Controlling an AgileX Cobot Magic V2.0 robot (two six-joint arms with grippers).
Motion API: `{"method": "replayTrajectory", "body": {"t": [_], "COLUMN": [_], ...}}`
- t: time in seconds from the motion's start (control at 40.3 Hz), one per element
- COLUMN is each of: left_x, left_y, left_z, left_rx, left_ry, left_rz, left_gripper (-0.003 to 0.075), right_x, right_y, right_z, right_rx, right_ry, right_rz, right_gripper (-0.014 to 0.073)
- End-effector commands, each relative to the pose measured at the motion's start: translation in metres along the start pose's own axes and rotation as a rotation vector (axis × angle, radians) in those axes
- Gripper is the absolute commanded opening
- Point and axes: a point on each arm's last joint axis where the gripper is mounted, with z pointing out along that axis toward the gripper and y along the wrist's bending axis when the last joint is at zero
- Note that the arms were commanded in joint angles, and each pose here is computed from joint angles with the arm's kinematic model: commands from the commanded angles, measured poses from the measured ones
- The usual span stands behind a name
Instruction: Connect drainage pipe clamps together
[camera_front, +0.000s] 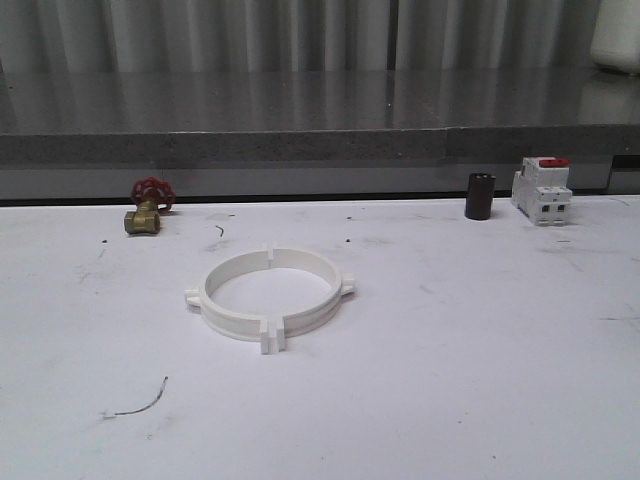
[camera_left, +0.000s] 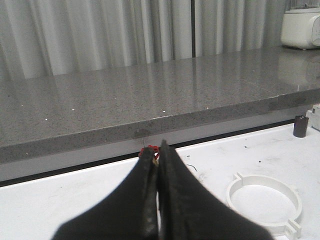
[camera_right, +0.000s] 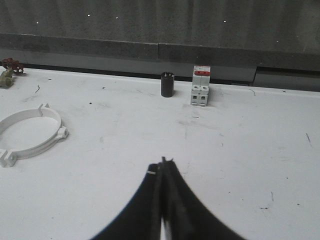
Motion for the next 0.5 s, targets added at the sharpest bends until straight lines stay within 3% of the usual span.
{"method": "replayTrajectory", "body": {"t": [0.0,0.471], "left_x": [-0.0162,-0.0162], "left_y": [-0.0004,-0.0005], "left_z": [-0.001,-0.001], "left_rx": [0.011,0.013], "left_ry": [-0.101,-0.101], "left_rz": [0.001,-0.012], "left_gripper": [-0.002,-0.002], "right_x": [-0.0143,-0.0143], "right_y": [0.001,0.001], "right_z": [-0.0023,-0.0023], "right_rx": [-0.004,-0.004], "right_ry": [-0.096,-0.096], "right_rz": [-0.027,-0.027], "right_gripper": [-0.0063,-0.0063]}}
